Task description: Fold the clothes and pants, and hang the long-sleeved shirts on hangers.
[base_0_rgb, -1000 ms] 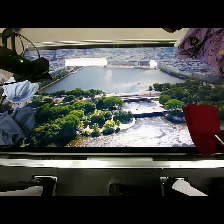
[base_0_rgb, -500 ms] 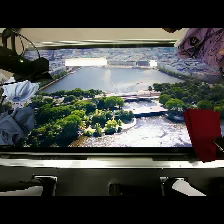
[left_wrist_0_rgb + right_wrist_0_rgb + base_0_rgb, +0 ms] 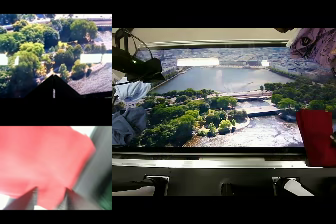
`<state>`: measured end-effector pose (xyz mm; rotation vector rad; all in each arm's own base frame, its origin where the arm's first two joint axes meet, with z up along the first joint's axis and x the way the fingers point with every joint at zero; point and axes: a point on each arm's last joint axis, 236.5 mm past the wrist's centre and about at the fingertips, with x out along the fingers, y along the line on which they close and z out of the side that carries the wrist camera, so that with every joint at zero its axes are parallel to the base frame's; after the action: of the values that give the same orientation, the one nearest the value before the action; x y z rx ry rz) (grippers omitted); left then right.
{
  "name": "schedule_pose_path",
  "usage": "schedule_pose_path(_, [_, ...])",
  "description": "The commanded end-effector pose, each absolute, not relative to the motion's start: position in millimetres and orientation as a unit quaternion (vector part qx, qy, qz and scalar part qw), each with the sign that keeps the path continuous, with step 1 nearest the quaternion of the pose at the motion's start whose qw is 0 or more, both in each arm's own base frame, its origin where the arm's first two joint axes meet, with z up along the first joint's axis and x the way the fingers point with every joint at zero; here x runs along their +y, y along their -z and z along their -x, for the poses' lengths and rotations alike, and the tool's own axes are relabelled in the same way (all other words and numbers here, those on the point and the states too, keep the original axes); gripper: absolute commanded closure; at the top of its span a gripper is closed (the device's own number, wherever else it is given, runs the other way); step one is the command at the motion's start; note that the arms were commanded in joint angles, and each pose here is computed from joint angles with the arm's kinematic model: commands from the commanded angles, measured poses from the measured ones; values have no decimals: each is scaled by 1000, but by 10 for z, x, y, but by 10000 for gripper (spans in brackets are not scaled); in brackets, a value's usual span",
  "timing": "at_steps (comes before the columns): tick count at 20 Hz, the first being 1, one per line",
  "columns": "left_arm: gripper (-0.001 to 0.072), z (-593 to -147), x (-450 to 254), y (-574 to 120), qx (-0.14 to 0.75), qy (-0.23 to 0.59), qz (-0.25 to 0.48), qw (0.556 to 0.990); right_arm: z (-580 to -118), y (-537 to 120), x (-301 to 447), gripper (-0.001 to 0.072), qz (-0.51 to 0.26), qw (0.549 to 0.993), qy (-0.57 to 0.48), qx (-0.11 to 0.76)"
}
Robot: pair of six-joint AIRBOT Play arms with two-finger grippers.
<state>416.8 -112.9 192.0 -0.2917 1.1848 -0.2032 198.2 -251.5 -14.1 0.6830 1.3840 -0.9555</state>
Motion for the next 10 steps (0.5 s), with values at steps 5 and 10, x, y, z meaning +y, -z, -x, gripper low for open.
schedule_pose_path(5, [687, -4398, -1163, -1849, 514, 128, 91, 843, -3926, -879, -1228, 681, -164, 862, 124, 463])
schedule_pose_path(10, [688, -4210, -1299, -1480, 491, 147, 61, 856, -4173, -1090, 377, 681, -44, 893, -57, 445])
